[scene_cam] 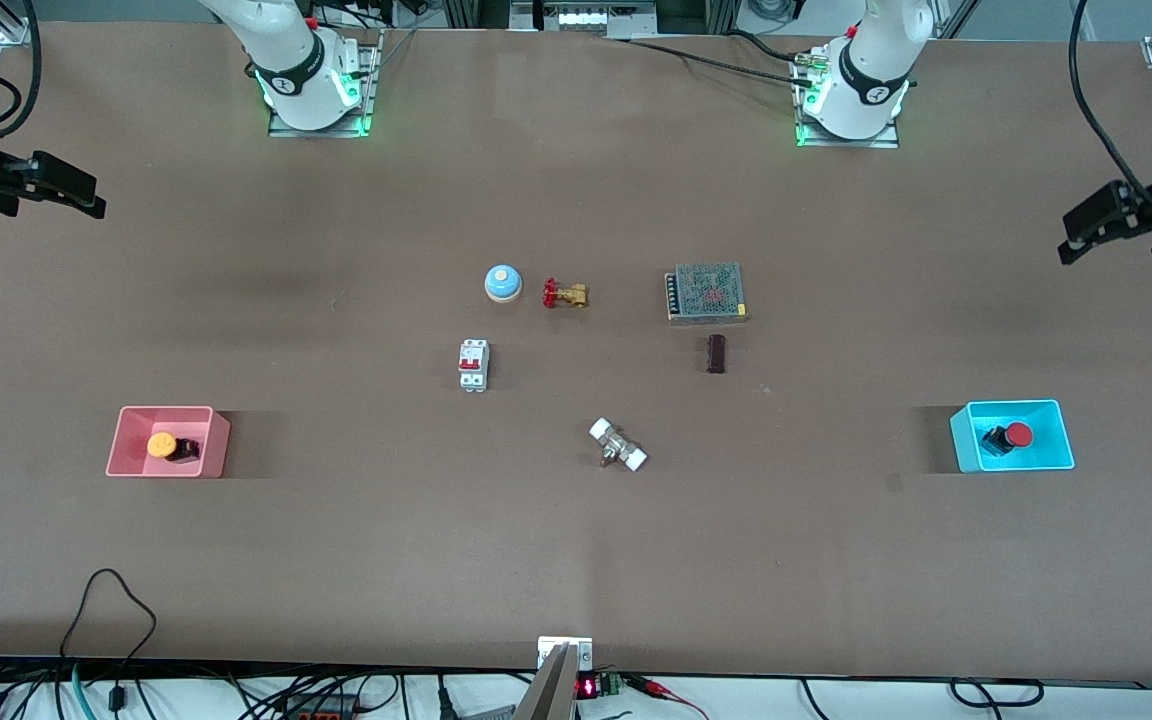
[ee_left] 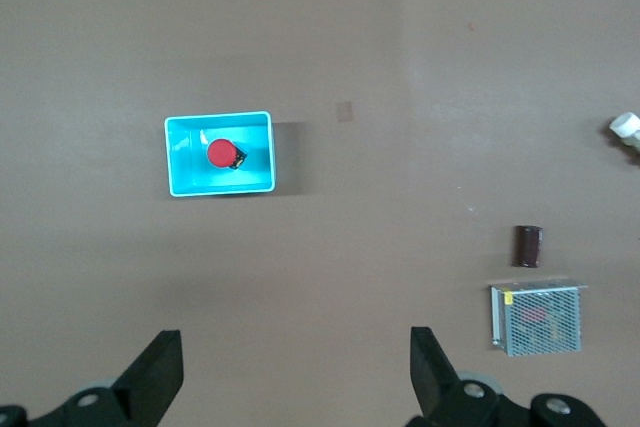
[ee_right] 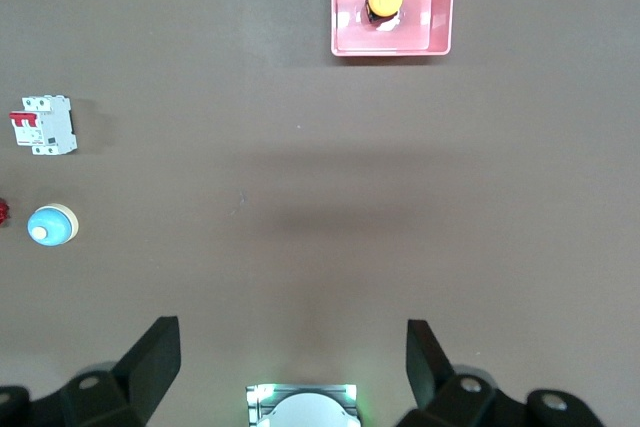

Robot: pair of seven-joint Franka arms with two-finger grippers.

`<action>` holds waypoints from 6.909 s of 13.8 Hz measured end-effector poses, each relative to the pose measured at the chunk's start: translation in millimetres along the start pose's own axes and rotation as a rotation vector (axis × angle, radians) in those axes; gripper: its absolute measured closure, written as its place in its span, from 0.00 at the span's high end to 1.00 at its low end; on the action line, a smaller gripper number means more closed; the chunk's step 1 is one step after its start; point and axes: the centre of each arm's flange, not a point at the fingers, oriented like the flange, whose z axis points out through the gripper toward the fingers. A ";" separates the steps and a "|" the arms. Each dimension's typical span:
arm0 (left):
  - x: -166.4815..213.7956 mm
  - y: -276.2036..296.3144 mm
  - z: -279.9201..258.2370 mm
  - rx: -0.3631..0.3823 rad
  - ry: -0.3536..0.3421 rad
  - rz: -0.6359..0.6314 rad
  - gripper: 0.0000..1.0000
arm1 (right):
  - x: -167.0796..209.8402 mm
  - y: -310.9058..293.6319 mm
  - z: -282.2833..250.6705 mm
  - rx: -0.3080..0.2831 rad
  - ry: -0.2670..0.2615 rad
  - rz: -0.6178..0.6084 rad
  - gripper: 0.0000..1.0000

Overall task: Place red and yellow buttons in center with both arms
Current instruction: 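Move both grippers out from rest toward the pink and cyan boxes, then lower the right gripper onto the yellow button while the left gripper grasps the red button, then lift the yellow button with the right gripper while the left gripper lifts the red button, then set the red button on the table with the left gripper and withdraw, then set the yellow button on the table with the right gripper and withdraw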

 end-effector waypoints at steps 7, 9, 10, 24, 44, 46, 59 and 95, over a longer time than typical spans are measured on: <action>57.6 -73.7 139.7 -0.020 -0.046 -0.032 1.00 | 107.1 11.2 115.7 -0.077 0.050 0.005 1.00; 66.1 -95.9 174.0 -0.024 -0.041 -0.024 1.00 | 136.3 15.7 146.4 -0.096 0.073 0.000 1.00; 69.4 -105.3 193.3 -0.026 -0.044 -0.027 1.00 | 150.3 18.7 163.4 -0.101 0.081 -0.006 1.00; 75.4 -128.7 380.7 0.010 -0.075 0.002 0.96 | 218.7 52.7 331.0 -0.119 0.125 -0.087 1.00; 89.6 -2.5 280.8 -0.026 -0.078 -0.110 0.41 | 221.7 67.4 333.4 -0.125 0.132 -0.097 0.37; 87.6 43.6 289.3 -0.026 -0.096 -0.141 0.41 | 223.8 67.5 328.4 -0.129 0.140 -0.123 0.37; 60.4 218.8 370.0 -0.035 -0.128 -0.278 0.41 | 203.7 -46.7 191.4 -0.095 0.122 -0.146 0.37; 17.9 35.3 33.6 0.034 0.002 -0.028 1.00 | 191.6 -230.7 280.2 -0.025 0.068 0.057 1.00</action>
